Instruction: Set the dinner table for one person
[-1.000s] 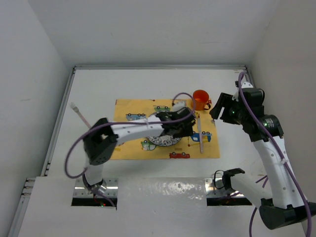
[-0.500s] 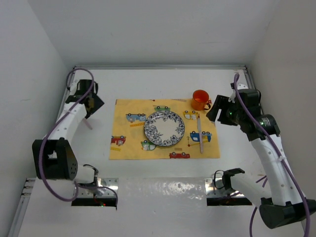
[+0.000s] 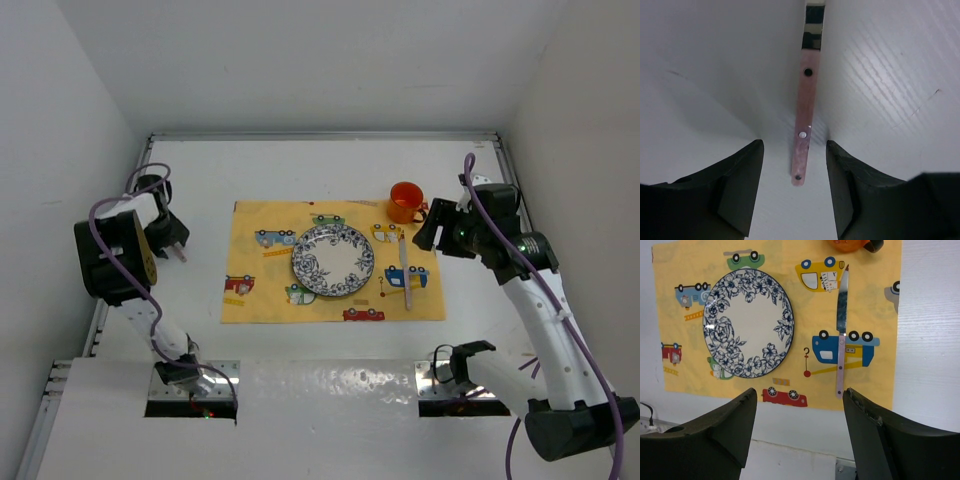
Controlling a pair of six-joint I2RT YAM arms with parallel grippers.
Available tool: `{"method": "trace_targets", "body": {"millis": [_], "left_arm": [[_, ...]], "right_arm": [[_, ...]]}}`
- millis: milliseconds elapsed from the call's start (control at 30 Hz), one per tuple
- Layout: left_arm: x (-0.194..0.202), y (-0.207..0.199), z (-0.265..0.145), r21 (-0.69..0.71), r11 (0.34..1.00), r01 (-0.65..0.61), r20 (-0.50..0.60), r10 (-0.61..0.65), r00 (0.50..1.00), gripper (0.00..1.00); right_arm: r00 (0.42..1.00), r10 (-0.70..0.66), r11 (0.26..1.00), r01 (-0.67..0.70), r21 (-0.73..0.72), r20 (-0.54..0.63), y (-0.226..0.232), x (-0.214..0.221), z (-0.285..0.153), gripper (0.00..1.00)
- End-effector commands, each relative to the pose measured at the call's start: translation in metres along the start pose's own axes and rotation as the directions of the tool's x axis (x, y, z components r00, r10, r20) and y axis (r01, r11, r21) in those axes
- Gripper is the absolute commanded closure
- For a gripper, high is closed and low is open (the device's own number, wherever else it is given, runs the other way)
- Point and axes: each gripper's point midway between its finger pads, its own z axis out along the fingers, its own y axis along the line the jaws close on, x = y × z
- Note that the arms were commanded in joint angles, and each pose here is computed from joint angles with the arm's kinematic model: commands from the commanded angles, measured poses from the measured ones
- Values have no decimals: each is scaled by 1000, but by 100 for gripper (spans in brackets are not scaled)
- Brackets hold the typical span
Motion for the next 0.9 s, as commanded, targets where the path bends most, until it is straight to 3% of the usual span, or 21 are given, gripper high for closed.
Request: {"method": "trace_targets", "body": {"millis": [0, 233, 400, 467, 700, 867], "left_arm": [[-26, -11, 1, 41, 999, -8, 52, 5, 999, 49], [-26, -8, 25, 30, 999, -11, 12, 11, 1000, 63], [-18, -6, 30, 26, 999, -47, -4, 47, 999, 94], [-17, -4, 28, 26, 998, -57, -3, 57, 998, 100], [-18, -13, -19, 118, 986, -121, 67, 114, 991, 100], [17, -54, -86, 203, 924, -324, 189, 288, 939, 100]], "right_arm": [[999, -31, 999, 32, -13, 45, 3, -9, -1, 30], [999, -33, 999, 32, 7, 34, -2, -4, 1, 30], [999, -29, 1000, 29, 7, 29, -3, -2, 0, 30], [999, -31, 1000, 30, 5, 29, -3, -1, 0, 30], [999, -29, 999, 29, -14, 20, 1, 2, -4, 31], [999, -34, 999, 34, -19, 19, 0, 5, -7, 31]]}}
